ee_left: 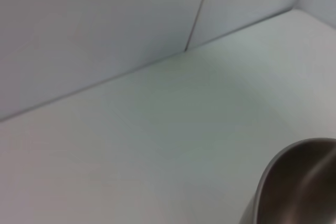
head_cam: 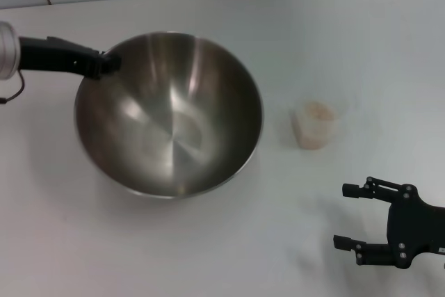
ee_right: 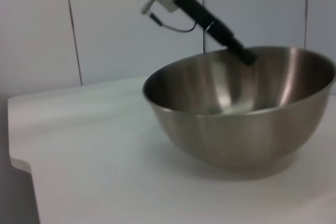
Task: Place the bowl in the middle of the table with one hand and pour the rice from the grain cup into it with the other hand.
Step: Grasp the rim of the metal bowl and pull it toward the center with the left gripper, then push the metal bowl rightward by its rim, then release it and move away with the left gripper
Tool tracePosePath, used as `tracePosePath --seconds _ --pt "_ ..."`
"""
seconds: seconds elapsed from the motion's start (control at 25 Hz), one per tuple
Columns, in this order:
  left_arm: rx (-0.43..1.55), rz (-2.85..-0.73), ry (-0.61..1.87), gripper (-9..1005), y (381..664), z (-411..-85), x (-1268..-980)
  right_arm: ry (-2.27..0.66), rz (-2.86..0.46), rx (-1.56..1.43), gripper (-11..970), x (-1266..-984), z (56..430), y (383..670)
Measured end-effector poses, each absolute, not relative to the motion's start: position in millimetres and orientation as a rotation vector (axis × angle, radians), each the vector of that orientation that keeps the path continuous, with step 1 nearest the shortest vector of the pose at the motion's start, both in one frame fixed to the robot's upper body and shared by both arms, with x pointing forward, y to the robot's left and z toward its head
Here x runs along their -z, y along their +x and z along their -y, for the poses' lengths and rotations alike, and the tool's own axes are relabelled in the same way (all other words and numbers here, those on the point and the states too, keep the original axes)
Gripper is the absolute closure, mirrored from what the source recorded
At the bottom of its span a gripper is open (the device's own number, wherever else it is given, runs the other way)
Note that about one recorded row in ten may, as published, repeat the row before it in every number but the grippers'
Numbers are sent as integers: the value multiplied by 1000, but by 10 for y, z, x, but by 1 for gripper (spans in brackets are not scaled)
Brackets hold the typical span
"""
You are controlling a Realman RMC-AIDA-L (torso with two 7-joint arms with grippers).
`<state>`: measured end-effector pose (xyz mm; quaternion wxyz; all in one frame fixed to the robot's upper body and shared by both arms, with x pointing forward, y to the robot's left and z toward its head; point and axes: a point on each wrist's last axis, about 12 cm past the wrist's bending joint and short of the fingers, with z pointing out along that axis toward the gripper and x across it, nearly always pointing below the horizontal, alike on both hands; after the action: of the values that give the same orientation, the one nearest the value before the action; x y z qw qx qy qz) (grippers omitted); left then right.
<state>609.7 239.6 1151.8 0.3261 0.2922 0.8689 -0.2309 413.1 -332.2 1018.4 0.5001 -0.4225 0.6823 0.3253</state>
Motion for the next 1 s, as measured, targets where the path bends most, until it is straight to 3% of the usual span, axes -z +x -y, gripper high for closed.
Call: tracePosePath --seconds 0.4,1.0 --pt "577 -2253 847 954 6517 -2112 -11580 -1015 -1659 -796 212 -10186 3321 4139" --pt "508 -2245 841 943 6453 -2173 -11388 -1018 -1664 -788 222 -10190 3338 4139"
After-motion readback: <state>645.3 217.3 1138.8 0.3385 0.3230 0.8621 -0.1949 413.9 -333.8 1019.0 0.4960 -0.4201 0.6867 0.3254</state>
